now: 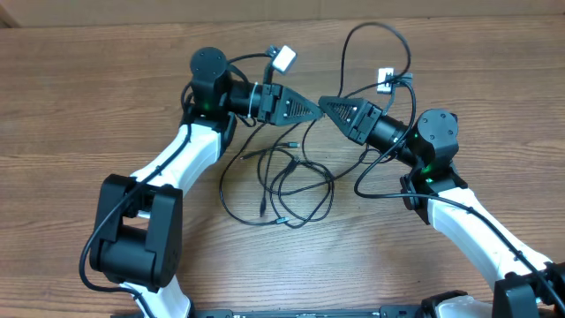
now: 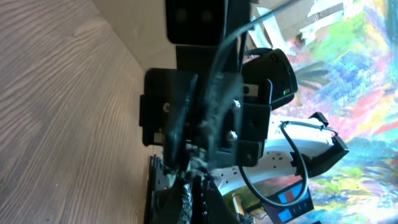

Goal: Untangle cables

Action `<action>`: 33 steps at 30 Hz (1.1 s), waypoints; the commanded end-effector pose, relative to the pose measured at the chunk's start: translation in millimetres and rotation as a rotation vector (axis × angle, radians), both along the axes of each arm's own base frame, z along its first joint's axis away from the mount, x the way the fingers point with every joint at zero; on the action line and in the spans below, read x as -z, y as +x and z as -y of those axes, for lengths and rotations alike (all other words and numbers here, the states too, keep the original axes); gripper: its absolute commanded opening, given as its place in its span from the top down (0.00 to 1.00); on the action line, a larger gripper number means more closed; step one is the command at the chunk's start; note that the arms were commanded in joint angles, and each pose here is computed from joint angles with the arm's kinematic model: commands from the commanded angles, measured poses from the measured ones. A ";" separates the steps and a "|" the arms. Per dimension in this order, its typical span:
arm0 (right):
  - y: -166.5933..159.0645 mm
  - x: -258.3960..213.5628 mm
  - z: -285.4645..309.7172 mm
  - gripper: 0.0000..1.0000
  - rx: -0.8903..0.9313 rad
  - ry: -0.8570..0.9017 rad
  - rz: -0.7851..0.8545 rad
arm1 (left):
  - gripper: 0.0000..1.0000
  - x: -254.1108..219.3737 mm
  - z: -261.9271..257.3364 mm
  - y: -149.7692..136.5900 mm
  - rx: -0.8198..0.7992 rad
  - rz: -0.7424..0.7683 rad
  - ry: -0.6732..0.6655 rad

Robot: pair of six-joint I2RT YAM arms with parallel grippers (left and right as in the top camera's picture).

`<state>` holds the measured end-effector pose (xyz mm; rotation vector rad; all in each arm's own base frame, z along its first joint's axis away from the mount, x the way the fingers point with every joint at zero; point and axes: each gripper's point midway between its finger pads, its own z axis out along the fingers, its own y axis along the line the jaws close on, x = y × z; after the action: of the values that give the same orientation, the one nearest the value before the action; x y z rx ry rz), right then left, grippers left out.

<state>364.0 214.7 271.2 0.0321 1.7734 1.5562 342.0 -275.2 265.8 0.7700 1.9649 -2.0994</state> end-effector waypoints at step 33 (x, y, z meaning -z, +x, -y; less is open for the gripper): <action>-28.0 32.2 128.4 0.96 0.232 -0.226 -0.216 | 0.00 -0.2 -54.3 35.0 -0.122 0.035 -0.004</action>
<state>349.0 93.3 223.3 0.3739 2.0597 1.2550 373.1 -235.0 255.2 0.6626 1.9541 -2.0333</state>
